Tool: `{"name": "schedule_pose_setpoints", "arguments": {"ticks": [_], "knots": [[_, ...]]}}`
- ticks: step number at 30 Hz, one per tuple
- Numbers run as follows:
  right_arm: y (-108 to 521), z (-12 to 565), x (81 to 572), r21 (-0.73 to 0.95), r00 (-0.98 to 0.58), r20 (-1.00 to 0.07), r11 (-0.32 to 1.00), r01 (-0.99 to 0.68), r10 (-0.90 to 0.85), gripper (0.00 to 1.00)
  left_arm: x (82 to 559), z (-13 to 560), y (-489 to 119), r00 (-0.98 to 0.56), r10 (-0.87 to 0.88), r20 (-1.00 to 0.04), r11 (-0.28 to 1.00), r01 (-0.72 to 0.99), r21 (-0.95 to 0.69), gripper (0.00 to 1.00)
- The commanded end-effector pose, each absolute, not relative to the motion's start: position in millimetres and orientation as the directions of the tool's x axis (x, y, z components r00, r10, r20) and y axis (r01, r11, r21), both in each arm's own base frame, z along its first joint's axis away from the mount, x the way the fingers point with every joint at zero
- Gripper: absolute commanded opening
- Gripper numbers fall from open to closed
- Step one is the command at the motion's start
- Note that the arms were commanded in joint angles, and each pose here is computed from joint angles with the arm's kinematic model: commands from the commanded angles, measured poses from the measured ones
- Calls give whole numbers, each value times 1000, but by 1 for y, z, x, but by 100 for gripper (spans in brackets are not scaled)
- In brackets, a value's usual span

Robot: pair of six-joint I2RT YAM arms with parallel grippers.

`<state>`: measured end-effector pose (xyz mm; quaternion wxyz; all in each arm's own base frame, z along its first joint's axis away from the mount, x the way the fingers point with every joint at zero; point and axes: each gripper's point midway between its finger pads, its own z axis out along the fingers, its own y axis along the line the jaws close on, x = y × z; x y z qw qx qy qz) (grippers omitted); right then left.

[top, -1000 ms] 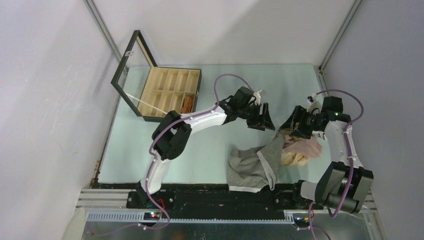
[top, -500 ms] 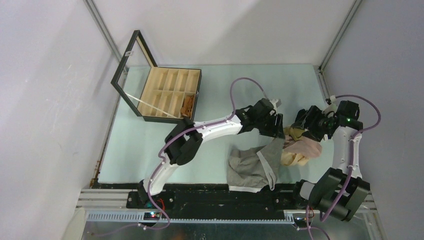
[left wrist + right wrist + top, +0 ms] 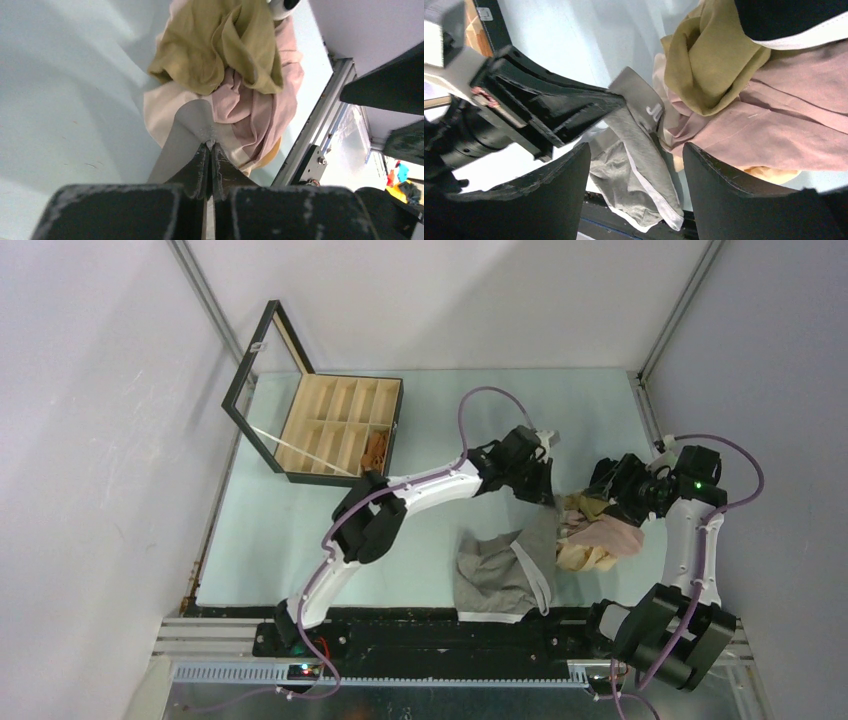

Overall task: Roll the underwear
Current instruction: Flatten out the underwear at the center of the board.

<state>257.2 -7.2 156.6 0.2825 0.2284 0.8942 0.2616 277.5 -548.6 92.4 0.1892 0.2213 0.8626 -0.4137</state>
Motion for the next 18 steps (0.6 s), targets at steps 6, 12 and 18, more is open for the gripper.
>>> {"name": "schedule_pose_setpoints", "arguments": {"ticks": [6,12,18], "knots": [[11,211,284,653,-647,-599,756,-54,472,77,320,325,-482,-419,173,-891,289,887,-361,0],[8,245,309,622,-534,-709,766,-163,461,78,296,397,-449,-208,165,-964,186,966,-177,0],[5,255,327,614,-484,-731,773,-161,481,78,268,448,-429,-143,108,-984,197,973,-120,0]]}}
